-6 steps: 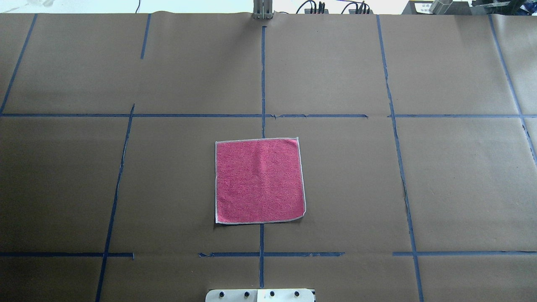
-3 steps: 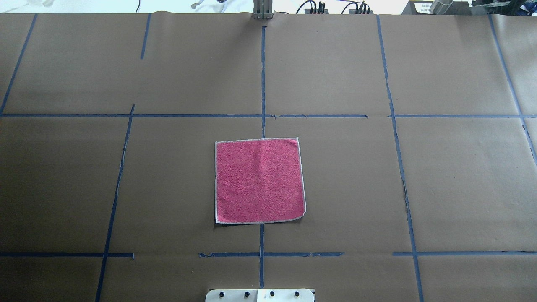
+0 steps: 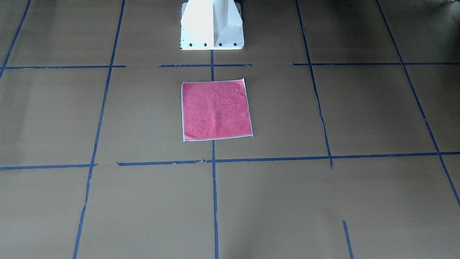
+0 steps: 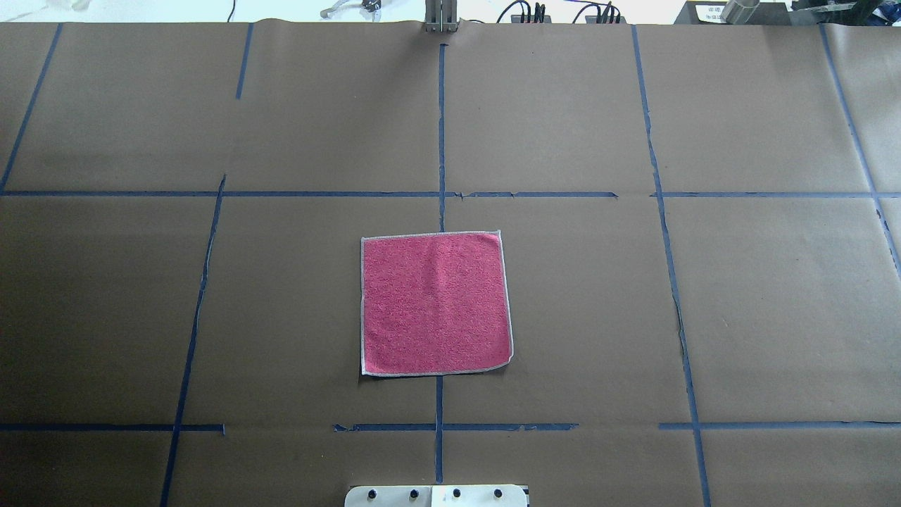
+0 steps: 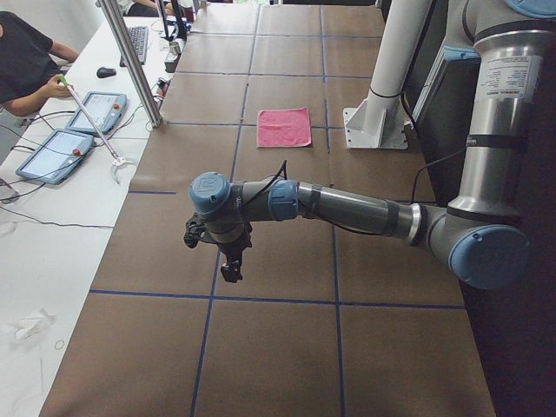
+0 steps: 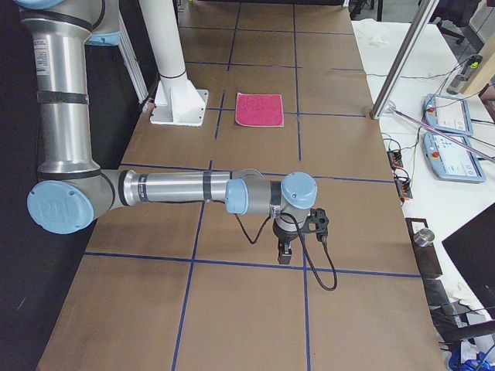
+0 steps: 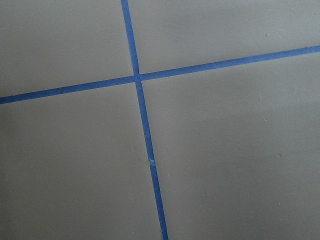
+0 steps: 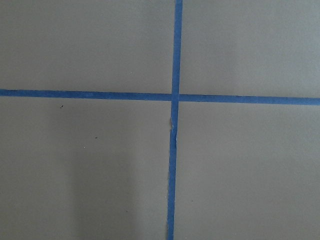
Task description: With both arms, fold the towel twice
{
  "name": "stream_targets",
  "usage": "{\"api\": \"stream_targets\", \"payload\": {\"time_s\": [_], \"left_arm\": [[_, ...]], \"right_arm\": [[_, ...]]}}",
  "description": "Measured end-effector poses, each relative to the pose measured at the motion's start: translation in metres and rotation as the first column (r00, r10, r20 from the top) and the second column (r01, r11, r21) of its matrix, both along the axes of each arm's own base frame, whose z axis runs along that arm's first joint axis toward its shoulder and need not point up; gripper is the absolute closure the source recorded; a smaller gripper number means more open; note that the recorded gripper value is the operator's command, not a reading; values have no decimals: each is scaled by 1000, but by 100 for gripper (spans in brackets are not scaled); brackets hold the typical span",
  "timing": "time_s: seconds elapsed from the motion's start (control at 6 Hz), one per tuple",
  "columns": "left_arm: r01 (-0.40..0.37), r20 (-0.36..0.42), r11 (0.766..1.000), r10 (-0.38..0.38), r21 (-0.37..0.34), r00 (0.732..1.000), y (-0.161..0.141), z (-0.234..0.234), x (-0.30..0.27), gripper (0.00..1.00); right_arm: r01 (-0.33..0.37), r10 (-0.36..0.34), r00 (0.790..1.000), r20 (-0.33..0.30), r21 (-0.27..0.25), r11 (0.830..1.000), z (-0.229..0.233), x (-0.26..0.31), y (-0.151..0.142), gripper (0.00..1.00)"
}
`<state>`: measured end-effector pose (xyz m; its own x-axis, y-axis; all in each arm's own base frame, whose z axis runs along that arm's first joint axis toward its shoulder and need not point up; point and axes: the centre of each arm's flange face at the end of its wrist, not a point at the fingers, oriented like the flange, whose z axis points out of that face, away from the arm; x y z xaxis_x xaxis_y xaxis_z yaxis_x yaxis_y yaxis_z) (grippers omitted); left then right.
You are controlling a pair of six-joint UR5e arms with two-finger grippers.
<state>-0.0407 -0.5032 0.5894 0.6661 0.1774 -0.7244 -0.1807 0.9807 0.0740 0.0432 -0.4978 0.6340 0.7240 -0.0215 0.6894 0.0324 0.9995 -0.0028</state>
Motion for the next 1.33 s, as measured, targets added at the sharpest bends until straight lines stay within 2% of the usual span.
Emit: {"api": "stream_targets", "payload": {"time_s": [0.17,0.67,1.33], "left_arm": [[0,1,1000,0,8,1000,-1,0,0,0],[-3,-22,1000,3,16,1000,0,0,2,0],[-1,-44,999,3,42,999,-2,-6,3,0]], "right_arm": [[0,0,1000,0,0,1000,0,0,0,0],[5,-6,998,65,4,1000,-23,-22,-3,0],[-95,110,987,116,-126,987,-170,-166,9,0]]}}
